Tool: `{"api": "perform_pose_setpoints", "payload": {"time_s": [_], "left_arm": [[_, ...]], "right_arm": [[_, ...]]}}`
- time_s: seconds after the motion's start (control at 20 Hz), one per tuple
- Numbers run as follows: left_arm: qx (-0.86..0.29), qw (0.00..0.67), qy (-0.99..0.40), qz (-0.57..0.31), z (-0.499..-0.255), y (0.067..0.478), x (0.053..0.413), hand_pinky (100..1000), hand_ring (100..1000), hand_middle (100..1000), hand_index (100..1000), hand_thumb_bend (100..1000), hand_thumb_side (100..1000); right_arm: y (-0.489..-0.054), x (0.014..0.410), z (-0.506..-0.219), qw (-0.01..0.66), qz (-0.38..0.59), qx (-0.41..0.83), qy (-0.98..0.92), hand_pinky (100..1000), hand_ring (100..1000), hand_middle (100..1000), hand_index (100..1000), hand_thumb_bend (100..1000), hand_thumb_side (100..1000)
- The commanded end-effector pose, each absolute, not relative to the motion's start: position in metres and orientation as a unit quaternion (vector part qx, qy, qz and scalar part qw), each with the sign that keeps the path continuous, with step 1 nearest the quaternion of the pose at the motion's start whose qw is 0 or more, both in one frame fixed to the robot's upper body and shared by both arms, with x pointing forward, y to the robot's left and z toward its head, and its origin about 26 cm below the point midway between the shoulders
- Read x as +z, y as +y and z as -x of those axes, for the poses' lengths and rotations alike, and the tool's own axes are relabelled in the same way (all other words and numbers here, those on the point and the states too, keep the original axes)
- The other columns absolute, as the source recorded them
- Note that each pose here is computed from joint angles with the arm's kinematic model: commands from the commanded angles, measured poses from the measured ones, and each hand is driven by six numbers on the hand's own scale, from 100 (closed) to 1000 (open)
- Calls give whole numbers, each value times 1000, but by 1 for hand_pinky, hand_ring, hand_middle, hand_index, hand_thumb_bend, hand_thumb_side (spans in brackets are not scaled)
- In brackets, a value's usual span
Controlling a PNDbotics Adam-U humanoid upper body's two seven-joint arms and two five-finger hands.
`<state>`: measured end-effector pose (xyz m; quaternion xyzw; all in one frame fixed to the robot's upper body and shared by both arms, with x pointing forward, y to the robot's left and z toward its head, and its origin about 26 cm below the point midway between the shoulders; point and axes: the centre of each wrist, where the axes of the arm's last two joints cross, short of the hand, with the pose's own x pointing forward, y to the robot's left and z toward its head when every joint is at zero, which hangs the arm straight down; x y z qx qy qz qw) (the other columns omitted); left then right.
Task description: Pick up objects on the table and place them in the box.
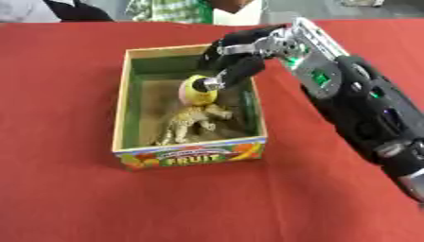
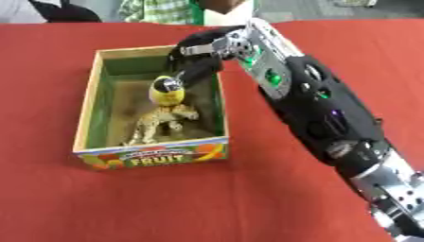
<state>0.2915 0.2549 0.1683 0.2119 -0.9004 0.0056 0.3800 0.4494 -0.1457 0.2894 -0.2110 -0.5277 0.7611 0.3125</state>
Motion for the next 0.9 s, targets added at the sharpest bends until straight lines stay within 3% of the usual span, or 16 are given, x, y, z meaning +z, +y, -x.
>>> {"api": "perform_pose_setpoints", "payload": {"time_s": [0.05, 0.2, 0.25, 0.65, 0.9], "left_arm": [[5, 370, -904, -212, -290, 255, 174, 490, 654, 681, 706, 100, 810], [5, 371, -904, -212, -290, 255, 174, 490, 654, 681, 706, 100, 810], [5, 371, -904, -212, -290, 255, 174, 490, 655, 681, 705, 100, 810], [6, 371, -904, -213, -290, 256, 174, 490, 655, 682, 705, 100, 810], [9, 370, -904, -215, -290, 257, 174, 490, 655, 681, 705, 100, 811]], "right_arm": [[-147, 303, -449, 302, 223, 758, -534, 852, 932, 842, 943, 393, 903], [-147, 304, -449, 301, 222, 757, -536, 854, 938, 853, 949, 429, 881], [-147, 304, -449, 299, 223, 758, -535, 858, 948, 871, 960, 486, 866], [-152, 313, -444, 292, 222, 741, -562, 857, 941, 852, 944, 413, 875], [-166, 338, -419, 268, 209, 701, -626, 861, 938, 844, 957, 382, 891]]}}
